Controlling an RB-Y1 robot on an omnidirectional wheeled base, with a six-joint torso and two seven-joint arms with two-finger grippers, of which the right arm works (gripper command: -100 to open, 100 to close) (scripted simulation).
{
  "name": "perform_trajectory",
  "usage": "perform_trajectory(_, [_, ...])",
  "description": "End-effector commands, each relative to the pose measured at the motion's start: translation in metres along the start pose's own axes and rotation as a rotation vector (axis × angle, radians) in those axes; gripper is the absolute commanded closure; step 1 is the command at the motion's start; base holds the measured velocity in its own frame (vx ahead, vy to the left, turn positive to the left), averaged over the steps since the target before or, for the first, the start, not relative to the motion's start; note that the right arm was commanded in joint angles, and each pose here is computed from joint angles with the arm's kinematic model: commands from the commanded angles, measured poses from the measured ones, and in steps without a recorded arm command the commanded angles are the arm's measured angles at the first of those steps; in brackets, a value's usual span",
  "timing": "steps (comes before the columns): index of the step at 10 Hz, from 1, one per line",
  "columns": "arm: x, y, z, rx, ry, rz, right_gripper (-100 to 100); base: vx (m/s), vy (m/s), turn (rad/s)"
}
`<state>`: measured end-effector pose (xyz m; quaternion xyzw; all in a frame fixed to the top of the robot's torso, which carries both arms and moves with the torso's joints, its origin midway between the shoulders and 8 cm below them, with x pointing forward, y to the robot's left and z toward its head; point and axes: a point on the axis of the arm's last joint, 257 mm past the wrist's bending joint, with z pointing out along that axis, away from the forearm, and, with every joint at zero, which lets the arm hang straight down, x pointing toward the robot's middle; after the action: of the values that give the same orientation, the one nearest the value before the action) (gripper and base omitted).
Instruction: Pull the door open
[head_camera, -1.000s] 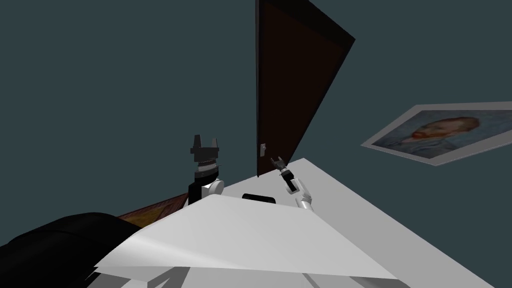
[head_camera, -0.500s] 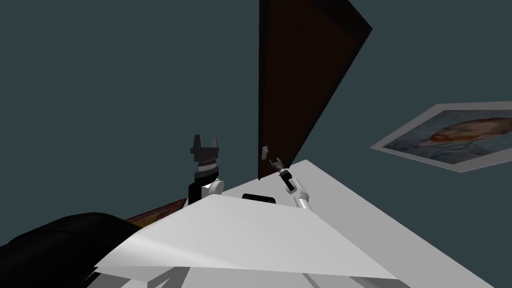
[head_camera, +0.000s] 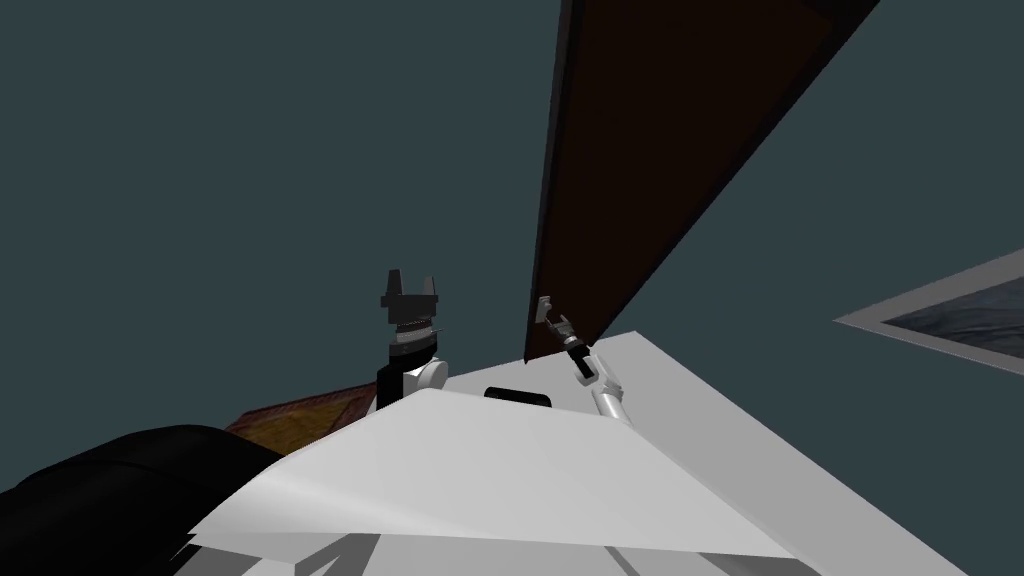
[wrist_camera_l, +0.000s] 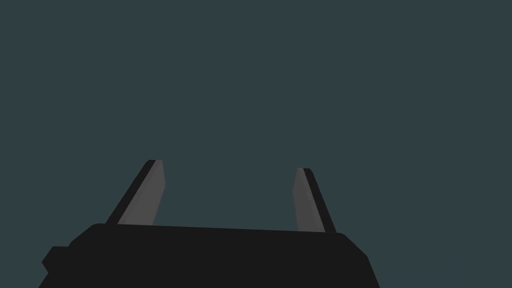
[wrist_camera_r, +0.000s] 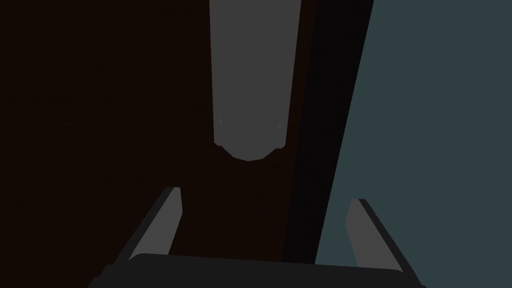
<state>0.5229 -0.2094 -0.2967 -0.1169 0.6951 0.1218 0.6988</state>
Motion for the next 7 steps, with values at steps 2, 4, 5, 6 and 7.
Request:
perform_trajectory(2, [-0.001, -0.032, -0.0032, 0.062, 0.001, -0.004, -100, 0.028, 0.032, 0.171])
perform_trajectory(4, [-0.001, -0.066, -0.0074, 0.132, 0.001, -0.003, -100, 0.047, 0.031, 0.238])
perform_trajectory(5, [-0.001, -0.076, -0.0090, 0.154, 0.001, -0.002, -100, 0.062, 0.027, 0.313])
perform_trajectory(6, [-0.001, -0.094, -0.0122, 0.191, 0.000, 0.001, -100, 0.070, 0.014, 0.329])
perform_trajectory(7, [-0.001, -0.102, -0.0136, 0.207, 0.000, 0.002, -100, 0.070, 0.009, 0.257])
